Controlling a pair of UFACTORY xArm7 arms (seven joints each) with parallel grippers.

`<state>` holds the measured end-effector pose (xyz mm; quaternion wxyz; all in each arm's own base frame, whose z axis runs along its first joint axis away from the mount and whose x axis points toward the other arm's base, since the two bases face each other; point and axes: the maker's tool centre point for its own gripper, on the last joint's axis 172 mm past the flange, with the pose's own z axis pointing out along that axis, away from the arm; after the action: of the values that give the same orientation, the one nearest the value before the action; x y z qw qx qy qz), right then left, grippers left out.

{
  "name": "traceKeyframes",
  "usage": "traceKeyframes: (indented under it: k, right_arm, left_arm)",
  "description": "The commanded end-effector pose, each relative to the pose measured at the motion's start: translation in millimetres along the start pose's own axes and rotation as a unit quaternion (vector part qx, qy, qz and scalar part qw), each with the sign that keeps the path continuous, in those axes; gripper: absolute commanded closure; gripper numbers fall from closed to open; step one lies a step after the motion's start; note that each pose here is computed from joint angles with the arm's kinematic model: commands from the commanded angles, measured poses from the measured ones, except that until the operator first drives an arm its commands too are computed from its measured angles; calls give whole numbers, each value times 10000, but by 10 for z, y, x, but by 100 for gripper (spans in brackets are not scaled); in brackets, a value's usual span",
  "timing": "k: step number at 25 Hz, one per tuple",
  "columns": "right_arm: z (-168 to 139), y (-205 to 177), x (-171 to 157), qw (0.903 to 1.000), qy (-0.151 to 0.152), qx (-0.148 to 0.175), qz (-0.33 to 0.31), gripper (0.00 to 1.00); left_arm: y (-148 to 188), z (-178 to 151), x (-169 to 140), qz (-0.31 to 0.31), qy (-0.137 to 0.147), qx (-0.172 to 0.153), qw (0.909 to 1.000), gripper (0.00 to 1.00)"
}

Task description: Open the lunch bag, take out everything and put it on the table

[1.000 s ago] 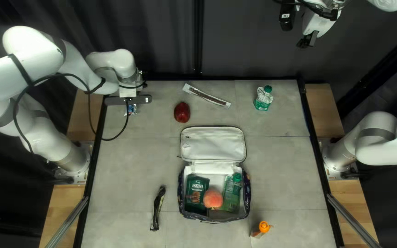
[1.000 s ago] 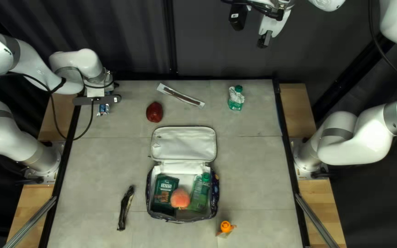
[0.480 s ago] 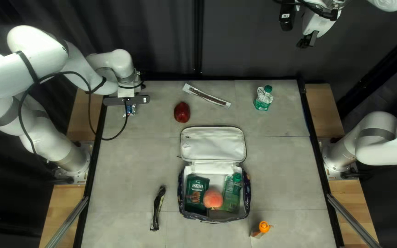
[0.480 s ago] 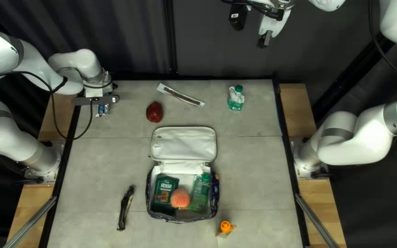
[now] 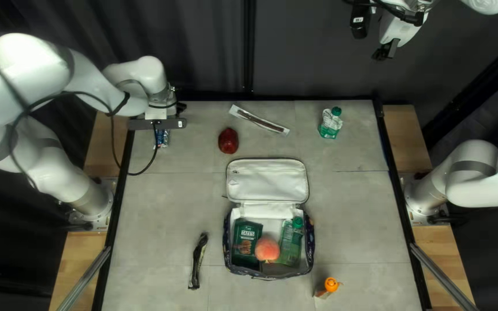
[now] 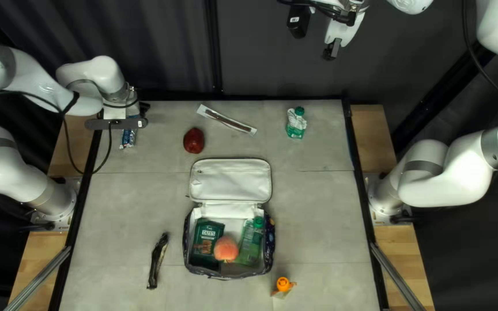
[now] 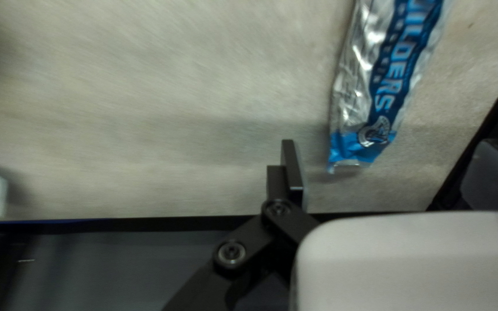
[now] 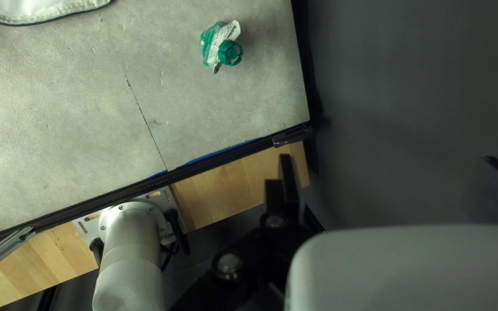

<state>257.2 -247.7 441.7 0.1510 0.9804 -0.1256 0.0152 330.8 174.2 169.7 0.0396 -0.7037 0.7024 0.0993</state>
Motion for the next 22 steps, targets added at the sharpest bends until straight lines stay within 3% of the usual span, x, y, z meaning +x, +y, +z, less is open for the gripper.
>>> traceKeyframes:
  k: [1, 5, 14, 20, 22]
  right_arm:
    - [0, 0, 0, 10000, 0, 0, 0, 0]
    - [0, 0, 0, 10000, 0, 0, 0, 0]
    - [0, 0, 0, 10000, 0, 0, 0, 0]
    - [0, 0, 0, 10000, 0, 0, 0, 0]
    - [0, 0, 0, 10000, 0, 0, 0, 0]
  left_arm:
    - [-584, -538, 771, -22, -74, 169, 9998, 0]
    - [-1014, -855, 1435, -143, -131, 236, 9995, 0]
    - [-1112, -891, 1534, -184, -155, 205, 9995, 0]
    - [-1651, -810, 2606, -110, -208, 127, 9996, 0]
    - [-1732, -763, 2793, -130, -198, 128, 9996, 0]
